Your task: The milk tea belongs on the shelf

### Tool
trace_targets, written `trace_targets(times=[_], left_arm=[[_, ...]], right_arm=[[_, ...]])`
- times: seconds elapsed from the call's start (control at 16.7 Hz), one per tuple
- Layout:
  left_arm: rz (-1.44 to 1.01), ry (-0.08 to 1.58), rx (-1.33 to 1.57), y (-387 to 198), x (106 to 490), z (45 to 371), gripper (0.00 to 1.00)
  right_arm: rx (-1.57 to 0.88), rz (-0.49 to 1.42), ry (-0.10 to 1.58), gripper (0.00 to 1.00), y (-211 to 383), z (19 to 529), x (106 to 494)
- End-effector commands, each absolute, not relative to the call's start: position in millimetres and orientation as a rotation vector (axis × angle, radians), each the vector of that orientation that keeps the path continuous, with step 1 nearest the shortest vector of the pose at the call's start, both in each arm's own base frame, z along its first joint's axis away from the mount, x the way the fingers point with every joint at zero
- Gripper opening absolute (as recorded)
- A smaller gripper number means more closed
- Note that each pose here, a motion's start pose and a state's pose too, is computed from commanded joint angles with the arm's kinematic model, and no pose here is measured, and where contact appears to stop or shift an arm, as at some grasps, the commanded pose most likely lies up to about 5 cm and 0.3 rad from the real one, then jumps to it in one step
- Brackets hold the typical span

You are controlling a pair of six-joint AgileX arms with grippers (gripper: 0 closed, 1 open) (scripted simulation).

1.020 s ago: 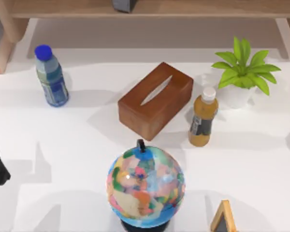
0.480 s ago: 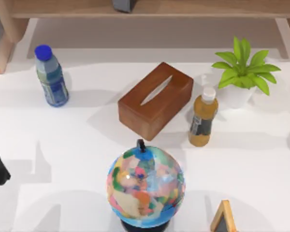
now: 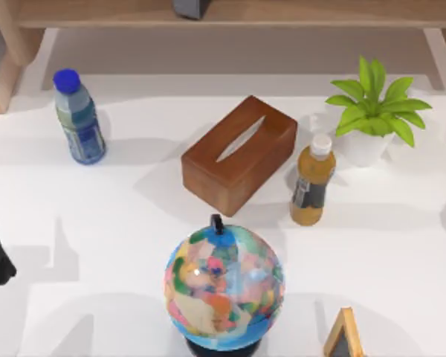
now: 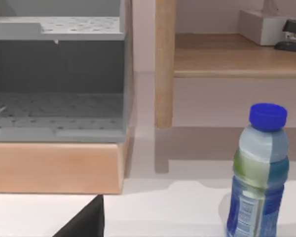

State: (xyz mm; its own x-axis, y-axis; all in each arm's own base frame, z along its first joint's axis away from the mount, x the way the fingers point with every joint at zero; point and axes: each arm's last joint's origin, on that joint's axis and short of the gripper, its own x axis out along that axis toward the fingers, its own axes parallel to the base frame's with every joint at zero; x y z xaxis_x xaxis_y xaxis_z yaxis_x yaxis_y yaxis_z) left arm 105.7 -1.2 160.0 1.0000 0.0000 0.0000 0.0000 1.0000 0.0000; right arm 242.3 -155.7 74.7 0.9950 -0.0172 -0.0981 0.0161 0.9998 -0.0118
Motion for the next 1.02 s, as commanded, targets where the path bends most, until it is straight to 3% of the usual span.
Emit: trace_targets(times=[0.36,1.02], left_arm=[[0.0,0.0,0.0,-1.2,105.7,160.0,1.0],[0.0,0.0,0.0,-1.2,105.7,160.0,1.0]], right_arm=[[-0.011,-0.017,0.098,0.02,-155.7,74.7,242.3],[-0.011,-0.019,0.097,0.0,-156.1,77.4,242.0]])
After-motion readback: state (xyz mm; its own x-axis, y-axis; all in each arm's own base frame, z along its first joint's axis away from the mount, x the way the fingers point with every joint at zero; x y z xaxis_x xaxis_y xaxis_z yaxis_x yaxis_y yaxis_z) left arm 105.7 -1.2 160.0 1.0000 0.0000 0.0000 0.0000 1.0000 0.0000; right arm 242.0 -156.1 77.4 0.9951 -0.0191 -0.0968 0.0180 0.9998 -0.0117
